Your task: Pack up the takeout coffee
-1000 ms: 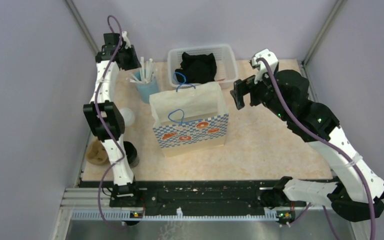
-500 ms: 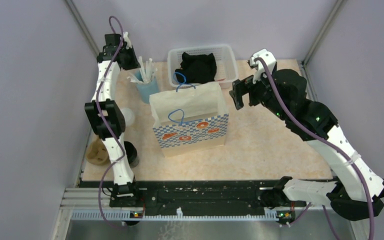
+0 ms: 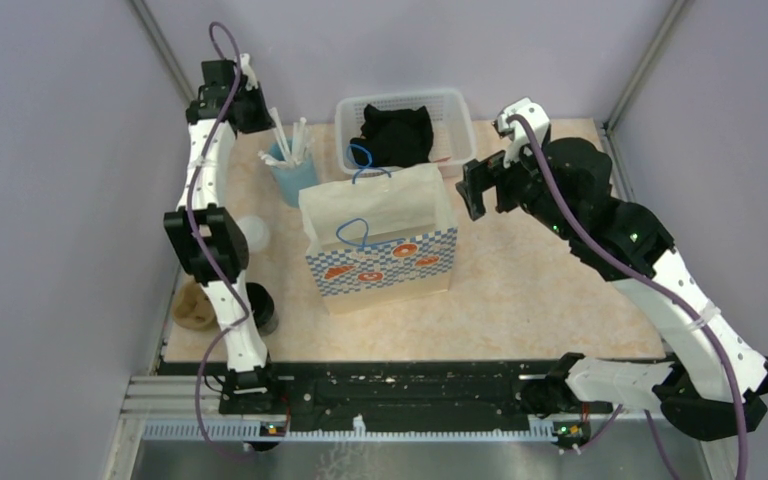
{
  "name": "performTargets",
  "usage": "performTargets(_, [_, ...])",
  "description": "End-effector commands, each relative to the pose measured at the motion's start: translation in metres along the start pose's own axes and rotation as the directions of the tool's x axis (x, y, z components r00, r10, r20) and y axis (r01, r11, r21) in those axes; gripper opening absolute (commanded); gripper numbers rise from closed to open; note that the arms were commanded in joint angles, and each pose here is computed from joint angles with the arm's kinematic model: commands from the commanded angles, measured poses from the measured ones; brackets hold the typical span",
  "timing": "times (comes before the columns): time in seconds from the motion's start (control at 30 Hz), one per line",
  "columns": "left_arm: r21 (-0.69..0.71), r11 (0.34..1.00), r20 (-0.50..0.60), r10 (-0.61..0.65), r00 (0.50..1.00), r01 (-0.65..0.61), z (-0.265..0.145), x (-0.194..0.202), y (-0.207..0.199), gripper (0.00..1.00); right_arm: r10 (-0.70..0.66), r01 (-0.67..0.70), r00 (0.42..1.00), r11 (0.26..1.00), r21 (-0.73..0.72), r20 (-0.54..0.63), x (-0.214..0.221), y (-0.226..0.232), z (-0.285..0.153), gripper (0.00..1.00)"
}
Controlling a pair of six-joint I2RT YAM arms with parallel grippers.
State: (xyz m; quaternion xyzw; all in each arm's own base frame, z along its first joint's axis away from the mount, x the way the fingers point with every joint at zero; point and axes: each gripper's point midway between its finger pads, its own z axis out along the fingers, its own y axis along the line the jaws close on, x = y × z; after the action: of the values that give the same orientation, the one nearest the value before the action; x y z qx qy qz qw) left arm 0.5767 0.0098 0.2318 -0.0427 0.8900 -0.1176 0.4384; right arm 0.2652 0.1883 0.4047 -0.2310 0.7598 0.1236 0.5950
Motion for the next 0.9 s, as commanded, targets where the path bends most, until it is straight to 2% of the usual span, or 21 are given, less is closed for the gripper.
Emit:
performTargets(0.0, [-0.040, 0.998, 0.207, 0.056, 0.977, -0.049, -0.091, -0.063, -0.020, 0.07, 0.041, -0.040, 0.994, 0.999, -0.012, 0.098, -0.026, -0.002, -0.013, 0.99])
performTargets(0.13, [-0.039, 0.999, 0.303, 0.035, 0.952, -0.024, -0.140, -0.086, -0.034, 0.06, 0.080, -0.077, 0.989, 0.997, -0.027, 0.124, -0.029, 0.000, -0.018, 0.99])
performTargets(0.27, [-0.003, 0.999, 0.407, -0.044, 0.912, 0.050, -0.197, -0.105, -0.053, 0.05, 0.102, -0.099, 0.984, 0.995, -0.027, 0.146, -0.032, -0.002, -0.023, 0.99])
performTargets(0.43, [0.058, 0.995, 0.552, -0.103, 0.827, 0.085, -0.263, -0.124, -0.073, 0.00, 0.133, -0.129, 0.976, 0.991, -0.036, 0.175, -0.033, -0.002, -0.030, 0.99])
performTargets(0.57, [0.079, 0.994, 0.661, -0.104, 0.743, 0.070, -0.323, -0.142, -0.088, 0.00, 0.157, -0.149, 0.970, 0.987, -0.055, 0.188, -0.036, 0.001, -0.034, 0.99])
performTargets(0.7, [0.079, 0.993, 0.721, -0.117, 0.683, 0.086, -0.375, -0.142, -0.095, 0.00, 0.171, -0.163, 0.965, 0.985, -0.058, 0.201, -0.036, -0.001, -0.040, 0.99])
performTargets(0.8, [0.222, 0.973, 0.710, -0.201, 0.674, 0.057, -0.400, -0.130, -0.123, 0.00, 0.182, -0.173, 0.961, 0.983, -0.061, 0.206, -0.034, -0.001, -0.043, 0.99])
performTargets(0.87, [0.350, 0.936, 0.670, -0.283, 0.687, 0.044, -0.406, -0.115, -0.143, 0.01, 0.190, -0.181, 0.960, 0.982, -0.060, 0.204, -0.033, -0.001, -0.043, 0.99])
